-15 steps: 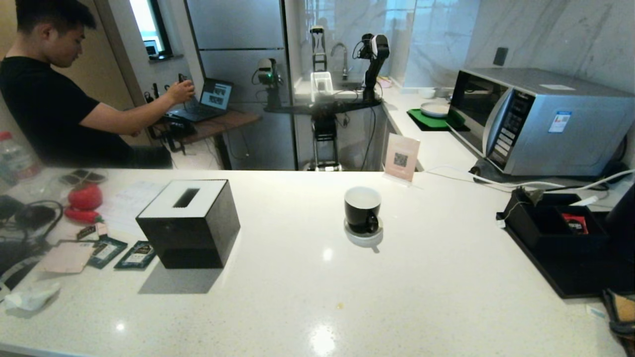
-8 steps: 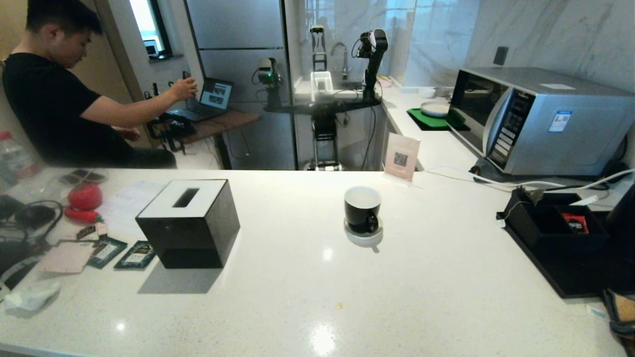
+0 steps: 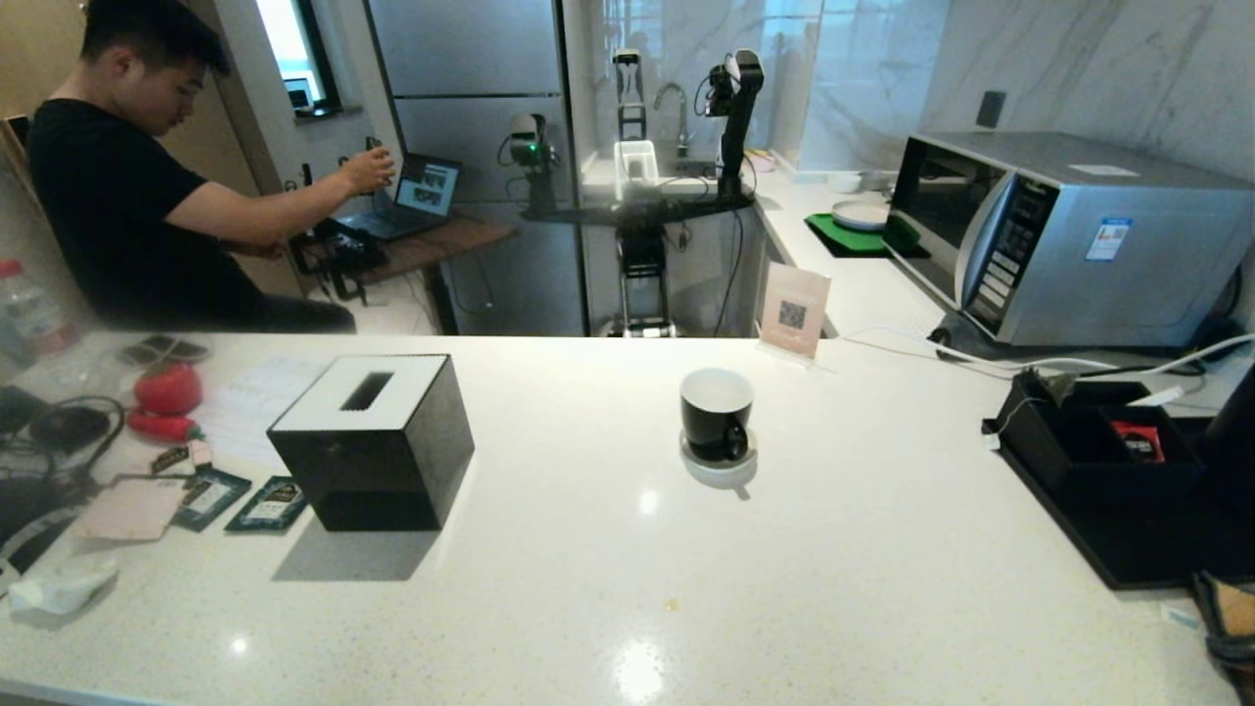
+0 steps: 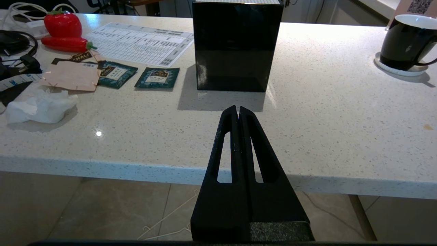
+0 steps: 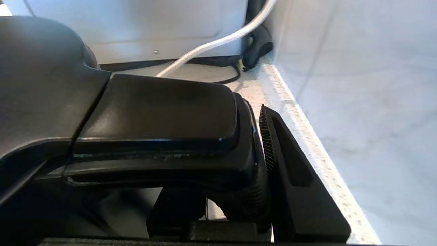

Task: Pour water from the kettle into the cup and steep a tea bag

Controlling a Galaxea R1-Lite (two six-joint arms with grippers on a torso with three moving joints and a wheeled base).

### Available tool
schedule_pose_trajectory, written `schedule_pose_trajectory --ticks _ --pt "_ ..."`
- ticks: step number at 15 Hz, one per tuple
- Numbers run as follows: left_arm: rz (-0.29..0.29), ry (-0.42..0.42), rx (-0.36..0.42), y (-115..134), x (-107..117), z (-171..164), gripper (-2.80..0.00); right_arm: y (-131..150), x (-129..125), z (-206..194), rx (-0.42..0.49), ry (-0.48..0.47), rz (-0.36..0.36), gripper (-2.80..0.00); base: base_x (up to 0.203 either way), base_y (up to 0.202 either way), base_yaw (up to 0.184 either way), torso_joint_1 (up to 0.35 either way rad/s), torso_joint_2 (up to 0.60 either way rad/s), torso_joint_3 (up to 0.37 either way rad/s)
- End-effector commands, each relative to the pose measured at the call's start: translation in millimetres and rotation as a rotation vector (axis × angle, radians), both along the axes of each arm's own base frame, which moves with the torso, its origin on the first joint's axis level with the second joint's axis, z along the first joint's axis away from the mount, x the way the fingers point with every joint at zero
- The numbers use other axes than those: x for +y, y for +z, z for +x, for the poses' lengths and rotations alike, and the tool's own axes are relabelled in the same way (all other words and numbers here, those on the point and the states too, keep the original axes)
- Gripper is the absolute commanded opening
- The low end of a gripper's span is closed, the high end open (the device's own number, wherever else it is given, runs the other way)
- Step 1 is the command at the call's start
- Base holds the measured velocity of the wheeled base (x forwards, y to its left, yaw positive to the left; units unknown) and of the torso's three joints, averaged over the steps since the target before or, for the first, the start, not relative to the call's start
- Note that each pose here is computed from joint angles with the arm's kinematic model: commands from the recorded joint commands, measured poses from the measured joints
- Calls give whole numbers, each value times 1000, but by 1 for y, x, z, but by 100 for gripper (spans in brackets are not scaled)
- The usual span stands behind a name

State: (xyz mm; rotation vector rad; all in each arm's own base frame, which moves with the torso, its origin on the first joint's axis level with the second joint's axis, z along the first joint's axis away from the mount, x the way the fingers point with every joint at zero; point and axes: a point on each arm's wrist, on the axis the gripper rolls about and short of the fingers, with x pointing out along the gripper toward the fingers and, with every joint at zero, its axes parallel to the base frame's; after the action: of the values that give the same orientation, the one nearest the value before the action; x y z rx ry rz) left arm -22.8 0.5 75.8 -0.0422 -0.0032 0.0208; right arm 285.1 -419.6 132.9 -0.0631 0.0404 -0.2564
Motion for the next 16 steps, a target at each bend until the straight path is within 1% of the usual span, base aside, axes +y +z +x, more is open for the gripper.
schedule_pose_trajectory --ticks 1,4,9,11,13,16 --pt "-1 1 0 0 0 0 -280 14 7 -5 -20 3 -11 -280 0 0 0 0 0 0" --pt "-1 1 1 0 0 0 -280 30 17 -11 -91 5 21 -280 0 0 0 0 0 0" --pt "-1 1 0 0 0 0 -280 71 36 -23 -152 12 11 -280 0 0 0 0 0 0" --pt "-1 1 0 0 0 0 -280 92 46 -29 -176 16 -10 -280 0 0 0 0 0 0" --pt "-1 1 1 0 0 0 -280 111 64 -26 -197 48 -17 -280 0 0 0 0 0 0" --pt "-1 1 0 0 0 0 -280 134 104 -9 -225 137 -26 -280 0 0 0 0 0 0"
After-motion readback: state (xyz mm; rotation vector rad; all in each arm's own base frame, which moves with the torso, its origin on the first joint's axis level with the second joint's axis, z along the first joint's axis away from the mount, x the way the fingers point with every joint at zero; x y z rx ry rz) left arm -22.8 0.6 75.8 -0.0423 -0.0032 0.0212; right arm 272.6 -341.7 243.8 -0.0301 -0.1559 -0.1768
